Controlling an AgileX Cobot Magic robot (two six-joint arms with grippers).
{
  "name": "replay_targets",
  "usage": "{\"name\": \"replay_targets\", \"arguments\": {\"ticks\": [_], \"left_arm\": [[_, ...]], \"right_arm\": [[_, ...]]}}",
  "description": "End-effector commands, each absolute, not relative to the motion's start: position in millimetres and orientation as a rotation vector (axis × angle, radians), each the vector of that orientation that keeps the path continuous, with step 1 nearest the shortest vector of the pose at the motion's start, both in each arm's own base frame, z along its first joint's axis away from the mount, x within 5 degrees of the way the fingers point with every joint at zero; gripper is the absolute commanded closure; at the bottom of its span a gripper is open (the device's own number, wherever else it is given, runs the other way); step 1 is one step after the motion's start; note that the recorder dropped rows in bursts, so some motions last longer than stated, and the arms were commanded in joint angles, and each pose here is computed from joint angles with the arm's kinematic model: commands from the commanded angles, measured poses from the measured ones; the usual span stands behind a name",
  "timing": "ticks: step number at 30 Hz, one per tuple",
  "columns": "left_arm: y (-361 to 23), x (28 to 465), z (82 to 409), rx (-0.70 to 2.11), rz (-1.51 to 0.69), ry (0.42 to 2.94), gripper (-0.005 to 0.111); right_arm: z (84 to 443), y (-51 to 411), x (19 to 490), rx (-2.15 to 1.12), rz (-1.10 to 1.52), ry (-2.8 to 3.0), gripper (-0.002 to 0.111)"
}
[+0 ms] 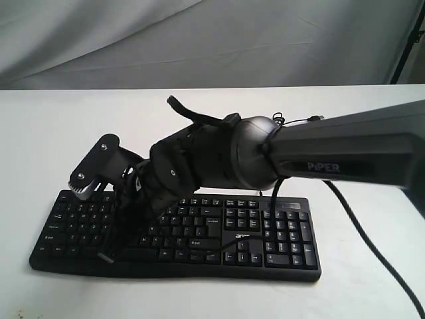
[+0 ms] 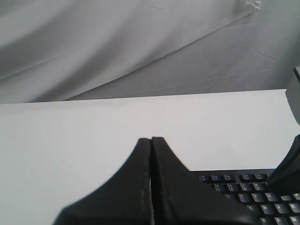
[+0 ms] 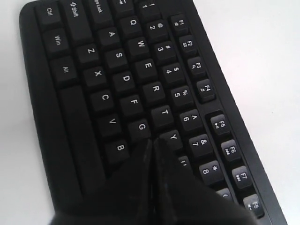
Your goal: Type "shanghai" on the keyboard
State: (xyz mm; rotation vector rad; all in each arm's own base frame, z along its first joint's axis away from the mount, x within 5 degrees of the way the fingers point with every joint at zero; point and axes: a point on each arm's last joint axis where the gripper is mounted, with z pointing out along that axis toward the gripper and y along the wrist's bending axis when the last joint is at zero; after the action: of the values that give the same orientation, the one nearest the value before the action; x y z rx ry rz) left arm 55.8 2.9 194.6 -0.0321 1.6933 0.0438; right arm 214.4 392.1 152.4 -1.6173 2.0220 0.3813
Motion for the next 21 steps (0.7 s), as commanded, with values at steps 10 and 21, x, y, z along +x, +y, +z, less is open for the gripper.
{"name": "replay_targets", "arguments": {"ticks": [10, 21], "left_arm": [[3, 56, 195, -0.029, 0.036, 1.682, 0.107], [3, 56, 195, -0.029, 0.036, 1.682, 0.107]], "right_arm": [[150, 385, 228, -1.573, 0.411, 2.056, 0.108], [147, 400, 235, -1.654, 0.454, 2.079, 0.108]]}}
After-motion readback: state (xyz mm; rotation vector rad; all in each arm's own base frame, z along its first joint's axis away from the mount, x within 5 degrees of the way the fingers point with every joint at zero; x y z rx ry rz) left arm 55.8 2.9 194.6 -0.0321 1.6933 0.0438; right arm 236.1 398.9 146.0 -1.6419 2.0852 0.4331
